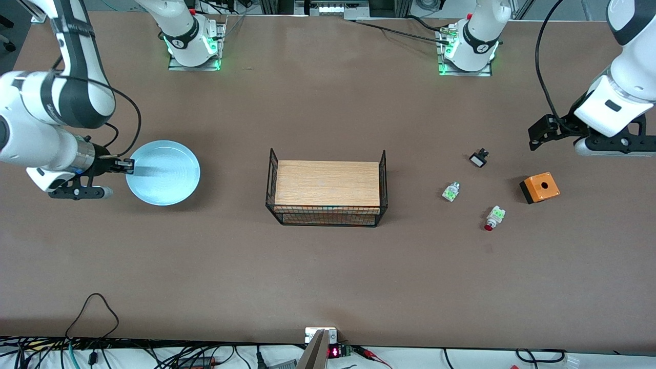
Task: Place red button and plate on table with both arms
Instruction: 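Lower the plate onto the table beside the basket with the right gripper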
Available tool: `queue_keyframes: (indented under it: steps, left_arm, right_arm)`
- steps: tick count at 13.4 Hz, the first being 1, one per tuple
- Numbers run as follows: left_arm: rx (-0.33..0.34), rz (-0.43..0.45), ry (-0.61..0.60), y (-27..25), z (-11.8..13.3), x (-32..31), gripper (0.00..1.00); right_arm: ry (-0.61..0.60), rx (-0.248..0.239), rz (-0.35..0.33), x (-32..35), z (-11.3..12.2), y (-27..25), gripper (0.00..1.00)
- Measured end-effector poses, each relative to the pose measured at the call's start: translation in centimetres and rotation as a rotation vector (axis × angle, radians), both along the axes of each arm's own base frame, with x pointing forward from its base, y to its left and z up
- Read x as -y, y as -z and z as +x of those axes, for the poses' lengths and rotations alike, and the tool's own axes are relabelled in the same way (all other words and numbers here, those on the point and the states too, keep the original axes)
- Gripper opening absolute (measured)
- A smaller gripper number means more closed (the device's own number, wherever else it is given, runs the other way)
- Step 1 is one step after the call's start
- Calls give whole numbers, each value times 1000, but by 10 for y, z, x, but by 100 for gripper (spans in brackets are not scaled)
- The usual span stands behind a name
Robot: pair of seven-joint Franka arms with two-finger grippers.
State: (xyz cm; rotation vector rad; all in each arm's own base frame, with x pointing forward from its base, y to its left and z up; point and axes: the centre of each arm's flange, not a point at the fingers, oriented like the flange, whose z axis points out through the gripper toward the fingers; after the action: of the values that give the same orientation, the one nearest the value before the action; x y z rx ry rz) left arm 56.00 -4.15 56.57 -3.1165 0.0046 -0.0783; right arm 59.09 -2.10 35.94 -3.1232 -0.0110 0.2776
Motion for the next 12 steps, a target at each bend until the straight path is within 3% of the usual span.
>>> queue_keyframes:
  steps: [4, 8, 11, 12]
  left_arm:
    - [4, -1, -23, -1, 1, -13, 100]
    - [15, -2, -19, -5, 3, -10, 100]
    - [-1, -1, -17, -9, 1, -4, 100]
    - [-9, 0, -12, -11, -1, 0, 100]
  right_arm:
    - [-24, -6, 3, 2, -17, 59, 3]
    - [-49, 14, 7, 19, -62, 128, 3]
    - [-91, 25, 14, 27, -70, 145, 3]
    - [-97, 26, 15, 30, -70, 146, 10]
